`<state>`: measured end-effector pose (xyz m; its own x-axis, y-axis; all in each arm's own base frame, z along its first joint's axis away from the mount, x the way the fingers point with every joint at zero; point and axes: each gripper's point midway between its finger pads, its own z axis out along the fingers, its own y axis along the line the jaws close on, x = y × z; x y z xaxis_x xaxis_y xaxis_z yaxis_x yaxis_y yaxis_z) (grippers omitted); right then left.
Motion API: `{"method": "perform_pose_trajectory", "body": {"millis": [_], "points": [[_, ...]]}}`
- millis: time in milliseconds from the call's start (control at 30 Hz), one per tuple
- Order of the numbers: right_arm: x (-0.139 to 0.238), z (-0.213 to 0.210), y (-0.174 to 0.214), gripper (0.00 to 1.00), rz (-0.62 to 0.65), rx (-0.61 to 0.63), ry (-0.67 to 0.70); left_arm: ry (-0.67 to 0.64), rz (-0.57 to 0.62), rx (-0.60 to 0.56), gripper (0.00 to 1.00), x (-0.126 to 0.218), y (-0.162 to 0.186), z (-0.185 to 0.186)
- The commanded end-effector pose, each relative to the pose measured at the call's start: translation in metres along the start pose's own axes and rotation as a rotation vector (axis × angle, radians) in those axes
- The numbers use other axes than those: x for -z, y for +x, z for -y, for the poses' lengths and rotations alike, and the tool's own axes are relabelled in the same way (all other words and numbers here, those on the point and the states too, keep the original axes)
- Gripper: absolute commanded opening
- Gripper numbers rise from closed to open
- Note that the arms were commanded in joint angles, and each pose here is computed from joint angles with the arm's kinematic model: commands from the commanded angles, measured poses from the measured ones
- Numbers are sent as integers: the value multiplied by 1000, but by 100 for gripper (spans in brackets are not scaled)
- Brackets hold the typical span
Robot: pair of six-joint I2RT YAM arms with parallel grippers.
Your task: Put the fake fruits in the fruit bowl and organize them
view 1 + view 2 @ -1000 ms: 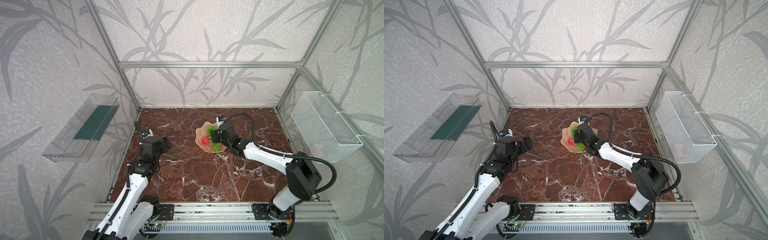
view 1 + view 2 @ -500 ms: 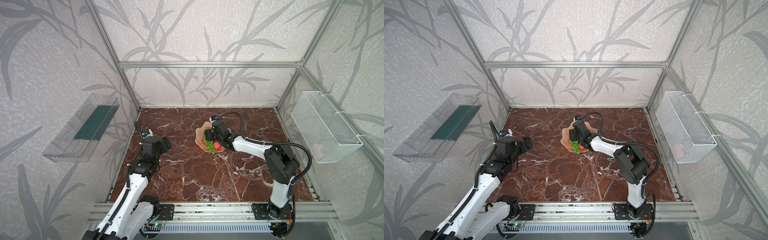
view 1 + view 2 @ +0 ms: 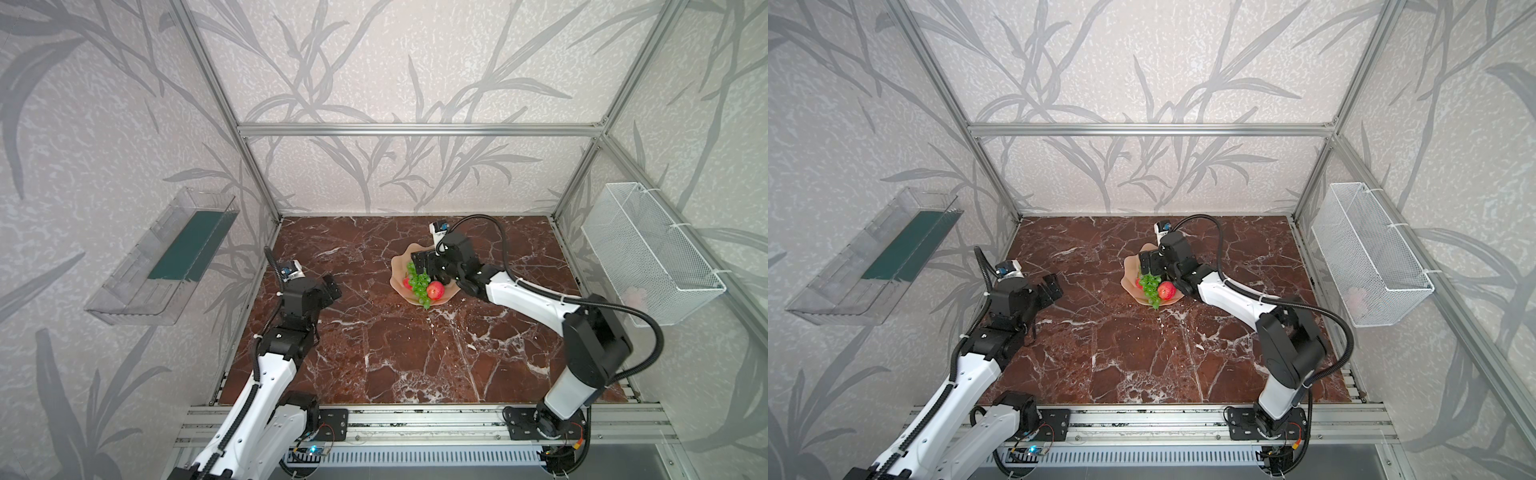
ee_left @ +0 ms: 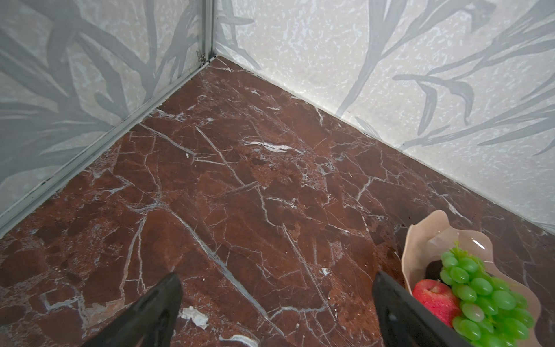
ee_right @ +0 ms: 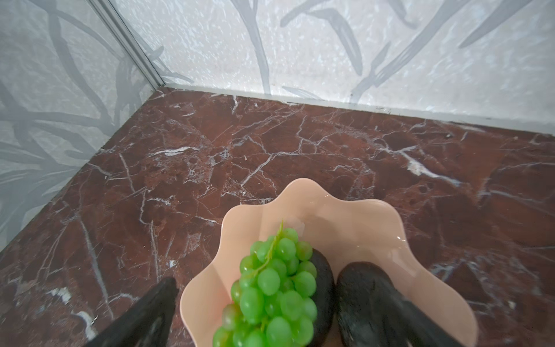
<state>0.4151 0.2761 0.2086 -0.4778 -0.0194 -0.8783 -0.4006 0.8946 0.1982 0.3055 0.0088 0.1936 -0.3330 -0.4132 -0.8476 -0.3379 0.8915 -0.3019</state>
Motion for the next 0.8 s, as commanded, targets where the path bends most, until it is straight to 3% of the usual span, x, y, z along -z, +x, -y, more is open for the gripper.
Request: {"method": "perform_pose_trajectory", "body": {"millis": [0,167,300,400,500,633,767], "points": [[39,28,-15,99,83,60,58,-62,137,-45,100,-6,-13,-14],[96,114,10,99,153,-19,284,-126,192,-239,100,-23,-5,-25],[137,174,40,99,217,66,574,-202,281,-303,100,-33,-3,-40],[142,203,62,99,181,69,666,-192,266,-324,100,-45,6,-42],[138,221,75,99,164,54,713,-169,226,-321,100,-64,24,-47],[125,238,91,99,151,107,747,-168,203,-323,100,-74,21,-47],[107,238,105,99,206,124,631,-146,238,-306,100,-82,16,-45]]}}
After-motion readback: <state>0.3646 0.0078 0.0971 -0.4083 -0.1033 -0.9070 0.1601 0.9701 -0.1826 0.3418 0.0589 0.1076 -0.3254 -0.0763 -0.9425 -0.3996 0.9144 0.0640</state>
